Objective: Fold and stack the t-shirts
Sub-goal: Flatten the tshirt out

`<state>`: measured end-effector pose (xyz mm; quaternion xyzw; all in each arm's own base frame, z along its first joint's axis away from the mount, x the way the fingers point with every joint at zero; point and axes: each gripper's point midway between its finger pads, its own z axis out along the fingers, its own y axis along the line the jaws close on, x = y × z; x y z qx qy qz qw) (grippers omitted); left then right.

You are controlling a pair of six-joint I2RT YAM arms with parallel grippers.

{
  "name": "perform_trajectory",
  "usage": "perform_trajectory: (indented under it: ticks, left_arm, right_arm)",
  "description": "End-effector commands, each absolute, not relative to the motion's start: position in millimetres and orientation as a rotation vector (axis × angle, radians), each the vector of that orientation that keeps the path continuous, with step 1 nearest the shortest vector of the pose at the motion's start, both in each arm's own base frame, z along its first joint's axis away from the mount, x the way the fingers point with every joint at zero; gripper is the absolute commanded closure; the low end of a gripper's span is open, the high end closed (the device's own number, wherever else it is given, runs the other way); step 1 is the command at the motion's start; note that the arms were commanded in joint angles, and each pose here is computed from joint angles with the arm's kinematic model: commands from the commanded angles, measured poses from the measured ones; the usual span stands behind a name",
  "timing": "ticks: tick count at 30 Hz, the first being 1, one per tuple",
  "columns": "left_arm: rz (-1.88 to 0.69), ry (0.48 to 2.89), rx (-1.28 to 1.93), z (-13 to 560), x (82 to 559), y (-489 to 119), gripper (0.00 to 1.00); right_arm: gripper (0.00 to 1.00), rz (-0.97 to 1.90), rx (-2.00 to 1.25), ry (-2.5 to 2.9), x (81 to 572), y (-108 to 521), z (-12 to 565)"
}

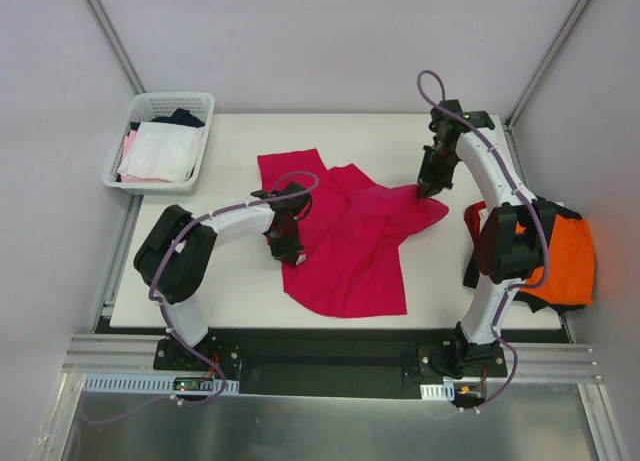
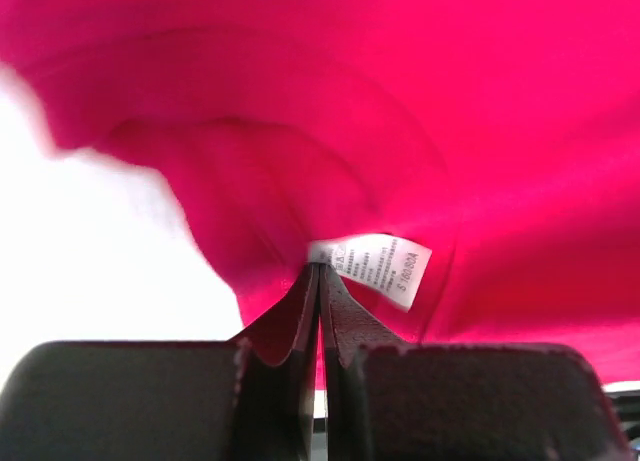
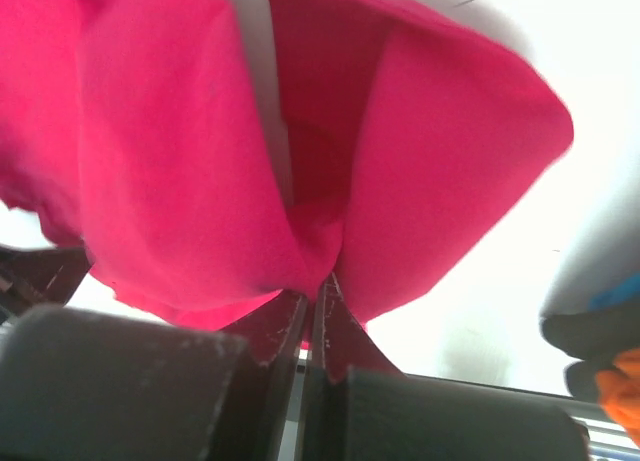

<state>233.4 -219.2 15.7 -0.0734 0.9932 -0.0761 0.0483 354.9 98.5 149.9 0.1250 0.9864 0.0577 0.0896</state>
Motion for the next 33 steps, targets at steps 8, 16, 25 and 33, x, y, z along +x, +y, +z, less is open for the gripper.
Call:
perform_trajectory:
  ticks: [8,16,25,33]
  left_arm:
    - [-0.247,3.008,-0.347,28.2,222.8,-179.8,1.0]
    - [-0.399,2.958,-0.354,55.9,241.8,-205.9,1.0]
    - [-0.783,2.891,0.247,113.1,236.1,-337.7,1.0]
    - [-0.712,3.089,0.309,52.4,202.0,-346.4,1.0]
  right_arm:
    - [0.8,0.167,0.462,2.963,349.3,62.3,146.2]
    - [0.07,0.398,0.482,3.002,324.4,89.0,138.7]
    - [0.48,0.462,0.294,3.015,284.0,129.8,142.0]
    - [0.99,0.506,0.259,3.096,257.9,155.4,116.7]
